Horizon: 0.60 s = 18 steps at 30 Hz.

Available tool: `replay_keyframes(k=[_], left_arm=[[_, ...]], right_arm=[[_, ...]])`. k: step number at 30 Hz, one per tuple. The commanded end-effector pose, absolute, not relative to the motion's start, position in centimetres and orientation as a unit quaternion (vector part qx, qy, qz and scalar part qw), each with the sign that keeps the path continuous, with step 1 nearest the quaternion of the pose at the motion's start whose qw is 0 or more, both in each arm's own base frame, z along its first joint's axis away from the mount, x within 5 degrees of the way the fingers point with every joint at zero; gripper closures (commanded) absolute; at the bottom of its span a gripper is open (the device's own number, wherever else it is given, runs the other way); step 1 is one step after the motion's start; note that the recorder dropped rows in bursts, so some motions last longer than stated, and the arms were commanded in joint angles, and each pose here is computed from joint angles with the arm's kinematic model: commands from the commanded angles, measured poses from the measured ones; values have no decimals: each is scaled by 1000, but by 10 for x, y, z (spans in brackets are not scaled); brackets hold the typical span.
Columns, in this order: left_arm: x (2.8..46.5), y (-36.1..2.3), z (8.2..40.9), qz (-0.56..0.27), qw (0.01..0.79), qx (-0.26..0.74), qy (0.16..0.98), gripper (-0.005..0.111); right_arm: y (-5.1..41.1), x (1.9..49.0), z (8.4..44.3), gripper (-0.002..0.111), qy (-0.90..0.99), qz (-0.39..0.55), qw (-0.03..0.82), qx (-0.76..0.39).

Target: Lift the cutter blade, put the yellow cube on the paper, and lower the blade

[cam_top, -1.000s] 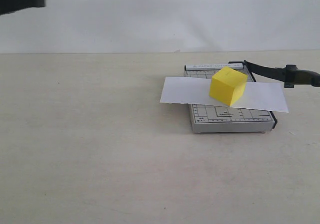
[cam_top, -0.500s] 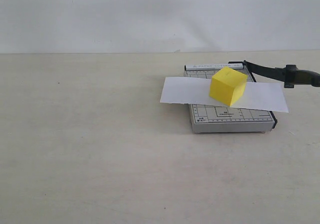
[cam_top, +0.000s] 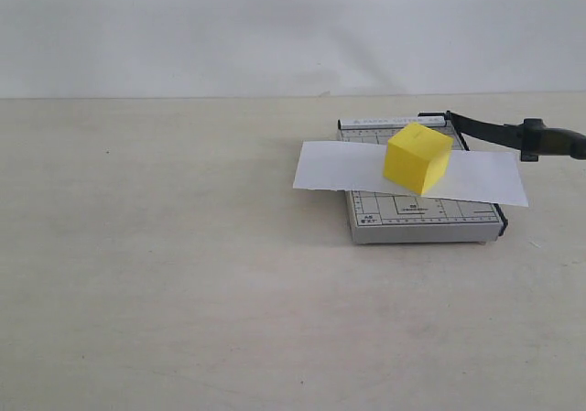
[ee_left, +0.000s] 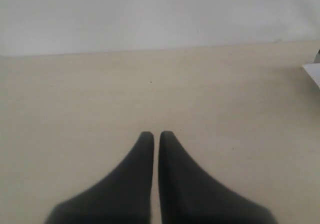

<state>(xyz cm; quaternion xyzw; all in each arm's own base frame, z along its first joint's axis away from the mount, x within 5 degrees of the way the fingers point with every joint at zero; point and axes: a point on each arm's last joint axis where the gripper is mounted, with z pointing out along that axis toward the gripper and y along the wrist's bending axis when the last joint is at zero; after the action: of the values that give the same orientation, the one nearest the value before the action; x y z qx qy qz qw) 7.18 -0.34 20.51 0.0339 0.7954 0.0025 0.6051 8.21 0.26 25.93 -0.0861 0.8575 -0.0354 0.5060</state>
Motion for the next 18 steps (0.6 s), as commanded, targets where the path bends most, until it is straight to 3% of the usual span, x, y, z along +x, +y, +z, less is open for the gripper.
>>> replay_keyframes(k=[1, 7, 9, 14, 18], left_arm=[[71, -3, 193, 1, 596, 30, 802, 102], [70, -3, 186, 1, 593, 28, 805, 102], [70, -3, 184, 2, 596, 27, 802, 102], [72, -2, 190, 5, 619, 21, 785, 102], [73, -1, 194, 8, 638, 18, 770, 102]], right_arm=[[3, 82, 262, 108, 848, -36, 522, -88], [3, 85, 268, 106, 826, -38, 555, -89], [4, 87, 272, 96, 815, -39, 572, -90], [4, 90, 279, 56, 789, -34, 608, -83], [5, 101, 287, 53, 792, -8, 608, -51]])
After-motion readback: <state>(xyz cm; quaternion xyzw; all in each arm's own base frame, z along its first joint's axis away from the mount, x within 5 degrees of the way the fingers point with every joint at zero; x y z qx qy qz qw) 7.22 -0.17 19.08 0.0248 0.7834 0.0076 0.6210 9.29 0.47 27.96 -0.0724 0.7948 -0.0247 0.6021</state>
